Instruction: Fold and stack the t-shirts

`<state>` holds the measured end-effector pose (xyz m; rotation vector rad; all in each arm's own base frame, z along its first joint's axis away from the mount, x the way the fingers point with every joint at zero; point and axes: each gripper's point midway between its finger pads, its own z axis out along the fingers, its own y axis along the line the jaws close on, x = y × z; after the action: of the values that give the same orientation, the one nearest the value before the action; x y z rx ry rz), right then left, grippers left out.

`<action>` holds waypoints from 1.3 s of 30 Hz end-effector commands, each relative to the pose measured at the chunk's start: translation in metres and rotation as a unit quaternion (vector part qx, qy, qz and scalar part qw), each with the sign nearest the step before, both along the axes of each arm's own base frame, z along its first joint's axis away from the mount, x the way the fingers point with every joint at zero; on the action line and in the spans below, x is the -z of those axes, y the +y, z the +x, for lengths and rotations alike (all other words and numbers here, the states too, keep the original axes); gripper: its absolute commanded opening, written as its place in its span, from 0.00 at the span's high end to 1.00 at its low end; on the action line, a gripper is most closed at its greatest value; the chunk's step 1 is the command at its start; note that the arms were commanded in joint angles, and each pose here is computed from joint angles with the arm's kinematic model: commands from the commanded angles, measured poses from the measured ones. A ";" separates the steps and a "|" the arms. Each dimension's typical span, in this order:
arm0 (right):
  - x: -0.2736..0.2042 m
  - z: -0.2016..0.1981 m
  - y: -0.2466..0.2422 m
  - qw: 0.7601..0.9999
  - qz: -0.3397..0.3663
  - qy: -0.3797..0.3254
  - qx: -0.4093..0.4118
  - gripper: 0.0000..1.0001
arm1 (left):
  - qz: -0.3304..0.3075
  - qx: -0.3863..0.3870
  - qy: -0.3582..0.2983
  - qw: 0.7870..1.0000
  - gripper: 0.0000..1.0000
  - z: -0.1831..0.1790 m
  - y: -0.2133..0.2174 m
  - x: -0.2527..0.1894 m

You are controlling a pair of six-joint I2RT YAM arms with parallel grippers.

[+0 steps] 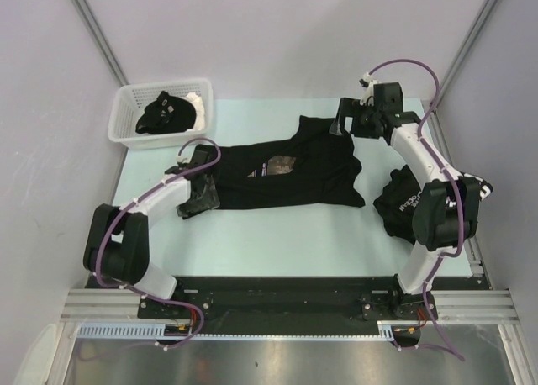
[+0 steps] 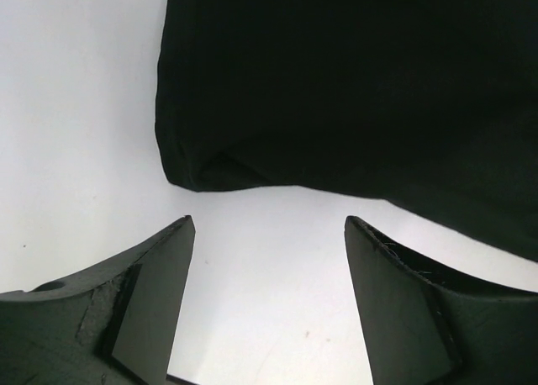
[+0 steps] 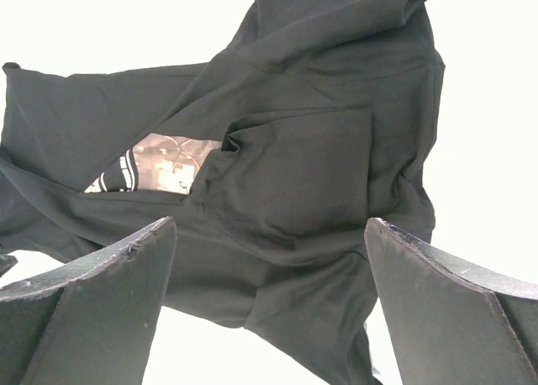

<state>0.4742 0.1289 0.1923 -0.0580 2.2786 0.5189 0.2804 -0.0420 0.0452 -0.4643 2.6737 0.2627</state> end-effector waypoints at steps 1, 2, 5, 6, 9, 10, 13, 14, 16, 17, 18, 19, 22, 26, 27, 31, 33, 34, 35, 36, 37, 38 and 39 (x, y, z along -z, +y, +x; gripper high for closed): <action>-0.017 -0.007 -0.003 1.000 0.007 -0.015 -0.005 0.00 | -0.005 -0.010 -0.037 0.999 0.23 0.025 0.001 -0.007; -0.018 -0.007 -0.004 1.000 0.010 -0.015 -0.004 0.00 | -0.006 -0.010 -0.036 0.999 0.23 0.026 0.001 -0.005; -0.017 -0.008 -0.005 1.000 0.009 -0.014 -0.005 0.00 | -0.009 -0.006 -0.034 0.999 0.25 0.030 0.000 -0.001; -0.018 -0.008 -0.005 1.000 0.009 -0.014 -0.004 0.00 | -0.009 -0.003 -0.036 0.999 0.25 0.033 -0.001 -0.001; -0.016 -0.010 -0.005 1.000 0.008 -0.010 -0.005 0.00 | -0.011 -0.001 -0.043 0.999 0.25 0.038 -0.002 -0.001; -0.014 -0.010 -0.005 1.000 0.008 -0.007 -0.005 0.00 | -0.014 -0.002 -0.047 0.999 0.25 0.041 -0.003 -0.002; -0.011 -0.010 -0.007 1.000 0.005 -0.004 -0.004 0.00 | -0.019 0.004 -0.054 0.998 0.25 0.046 -0.006 -0.003; -0.010 -0.010 -0.007 1.000 0.006 -0.002 -0.003 0.00 | -0.022 0.005 -0.053 0.998 0.25 0.046 -0.007 -0.001; -0.008 -0.010 -0.007 1.000 0.005 0.001 -0.003 0.00 | -0.023 0.002 -0.042 0.999 0.25 0.045 -0.005 0.008; -0.008 -0.011 -0.006 1.000 0.006 0.003 -0.005 0.00 | -0.027 0.002 -0.039 0.999 0.27 0.045 -0.006 0.010; -0.009 -0.011 -0.008 1.000 0.005 0.002 -0.004 0.00 | -0.029 0.001 -0.038 0.999 0.28 0.045 -0.005 0.013; -0.011 -0.012 -0.007 1.000 0.004 0.000 -0.004 0.00 | -0.030 0.002 -0.037 0.999 0.31 0.045 -0.005 0.015; -0.011 -0.014 -0.009 1.000 0.002 0.002 -0.005 0.00 | -0.036 0.003 -0.041 0.999 0.35 0.048 -0.007 0.018; -0.010 -0.016 -0.010 1.000 -0.001 0.007 -0.003 0.01 | -0.035 0.004 -0.035 0.999 0.37 0.050 -0.007 0.023; -0.010 -0.015 -0.011 1.000 -0.001 0.008 -0.004 0.00 | -0.036 0.005 -0.033 0.999 0.38 0.050 -0.007 0.025; -0.012 -0.017 -0.013 1.000 -0.006 0.009 -0.001 0.00 | -0.042 0.007 -0.026 0.999 0.50 0.048 -0.009 0.031; -0.013 -0.017 -0.014 1.000 -0.009 0.008 0.001 0.00 | -0.047 0.006 -0.020 0.999 0.68 0.045 -0.009 0.035; -0.015 -0.017 -0.016 1.000 -0.011 0.006 0.002 0.00 | -0.052 0.009 -0.016 0.998 0.75 0.044 -0.011 0.036; -0.013 -0.017 -0.017 1.000 -0.011 0.010 0.003 0.00 | -0.054 0.009 -0.012 0.998 0.81 0.043 -0.011 0.037; -0.015 -0.016 -0.016 1.000 -0.011 0.008 0.002 0.00 | -0.053 0.010 -0.007 0.999 0.93 0.041 -0.011 0.038; -0.014 -0.016 -0.016 1.000 -0.011 0.009 0.002 0.00 | -0.054 0.010 -0.005 0.998 0.99 0.040 -0.011 0.038; -0.014 -0.015 -0.017 1.000 -0.012 0.007 0.004 0.00 | -0.053 0.010 0.002 0.999 1.00 0.037 -0.010 0.039; -0.014 -0.015 -0.016 1.000 -0.010 0.008 0.003 0.00 | -0.052 0.009 0.006 0.999 1.00 0.033 -0.010 0.040</action>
<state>0.4567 0.1169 0.1777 -0.0430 2.3674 0.5117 0.3251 -0.0609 0.0164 -0.4628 2.6546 0.0751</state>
